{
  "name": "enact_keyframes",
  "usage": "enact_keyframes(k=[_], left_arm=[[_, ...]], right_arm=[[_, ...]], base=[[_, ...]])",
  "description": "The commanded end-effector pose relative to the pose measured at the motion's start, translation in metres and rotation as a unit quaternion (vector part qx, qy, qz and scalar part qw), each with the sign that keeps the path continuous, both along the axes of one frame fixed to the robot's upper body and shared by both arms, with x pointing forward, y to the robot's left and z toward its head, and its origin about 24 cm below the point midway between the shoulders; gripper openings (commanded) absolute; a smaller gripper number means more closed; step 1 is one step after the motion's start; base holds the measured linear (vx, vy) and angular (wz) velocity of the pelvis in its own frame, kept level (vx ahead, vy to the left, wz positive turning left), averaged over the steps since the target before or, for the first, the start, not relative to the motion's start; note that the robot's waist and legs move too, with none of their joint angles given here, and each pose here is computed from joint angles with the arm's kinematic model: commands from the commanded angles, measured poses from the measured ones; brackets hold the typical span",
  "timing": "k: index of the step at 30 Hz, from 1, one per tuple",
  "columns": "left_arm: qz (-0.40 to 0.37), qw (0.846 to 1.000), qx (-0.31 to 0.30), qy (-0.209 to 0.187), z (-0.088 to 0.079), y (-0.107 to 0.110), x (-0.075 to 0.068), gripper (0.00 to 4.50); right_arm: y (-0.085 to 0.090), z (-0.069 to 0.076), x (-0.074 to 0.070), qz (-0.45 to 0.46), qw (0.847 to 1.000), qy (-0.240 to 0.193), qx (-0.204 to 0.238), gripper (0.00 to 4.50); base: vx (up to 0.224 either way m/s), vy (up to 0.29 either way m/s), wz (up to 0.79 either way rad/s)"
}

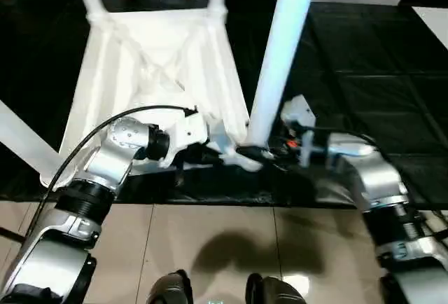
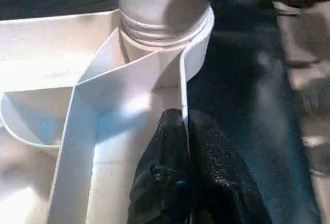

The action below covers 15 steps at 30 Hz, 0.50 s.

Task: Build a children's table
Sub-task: Rotate leg to tighten

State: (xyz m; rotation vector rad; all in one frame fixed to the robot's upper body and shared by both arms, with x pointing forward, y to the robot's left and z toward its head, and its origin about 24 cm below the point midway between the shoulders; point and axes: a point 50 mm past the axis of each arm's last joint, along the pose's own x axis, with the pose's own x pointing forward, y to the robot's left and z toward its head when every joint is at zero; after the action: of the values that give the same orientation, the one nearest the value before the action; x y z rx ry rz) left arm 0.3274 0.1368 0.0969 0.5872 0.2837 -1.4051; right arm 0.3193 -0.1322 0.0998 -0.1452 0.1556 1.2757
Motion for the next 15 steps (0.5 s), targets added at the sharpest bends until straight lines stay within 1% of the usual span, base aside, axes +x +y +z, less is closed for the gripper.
enact_keyframes(k=[1, 2, 3, 5, 8, 12, 15], left_arm=[[-0.054, 0.998, -0.008, -0.007, 0.0046, -0.0122, -0.0062, 0.00], [-0.063, 0.998, -0.007, -0.005, 0.0046, -0.0120, -0.0077, 0.00], [-0.063, 0.998, -0.007, -0.005, 0.0046, -0.0120, -0.0078, 0.00], [-0.078, 0.997, 0.000, -0.002, 0.0039, -0.0111, -0.0109, 0.00], [-0.085, 0.996, 0.007, 0.002, 0.0027, -0.0092, -0.0128, 0.00], [-0.087, 0.996, 0.011, 0.001, 0.0019, -0.0067, -0.0124, 0.00], [-0.085, 0.996, 0.013, -0.001, 0.0020, -0.0055, -0.0117, 0.00]], right_arm=[[0.0034, -0.0006, -0.0039, 0.047, 0.999, 0.010, 0.003, 2.90], [0.0024, -0.0001, -0.0053, 0.061, 0.998, 0.016, 0.004, 2.90], [0.0024, -0.0001, -0.0053, 0.061, 0.998, 0.016, 0.004, 2.73], [0.0002, 0.0009, -0.0074, 0.083, 0.996, 0.024, 0.000, 2.66], [-0.0023, 0.0010, -0.0086, 0.101, 0.994, 0.029, -0.006, 2.35], [-0.0044, 0.0009, -0.0097, 0.122, 0.992, 0.034, -0.012, 2.14], [-0.0046, 0.0005, -0.0109, 0.132, 0.990, 0.038, -0.012, 2.08]], base=[[0.000, 0.000, 0.00], [0.000, 0.000, 0.00], [0.000, 0.000, 0.00], [0.000, 0.000, 0.00], [0.000, 0.000, 0.00], [0.000, 0.000, 0.00], [0.000, 0.000, 0.00]])
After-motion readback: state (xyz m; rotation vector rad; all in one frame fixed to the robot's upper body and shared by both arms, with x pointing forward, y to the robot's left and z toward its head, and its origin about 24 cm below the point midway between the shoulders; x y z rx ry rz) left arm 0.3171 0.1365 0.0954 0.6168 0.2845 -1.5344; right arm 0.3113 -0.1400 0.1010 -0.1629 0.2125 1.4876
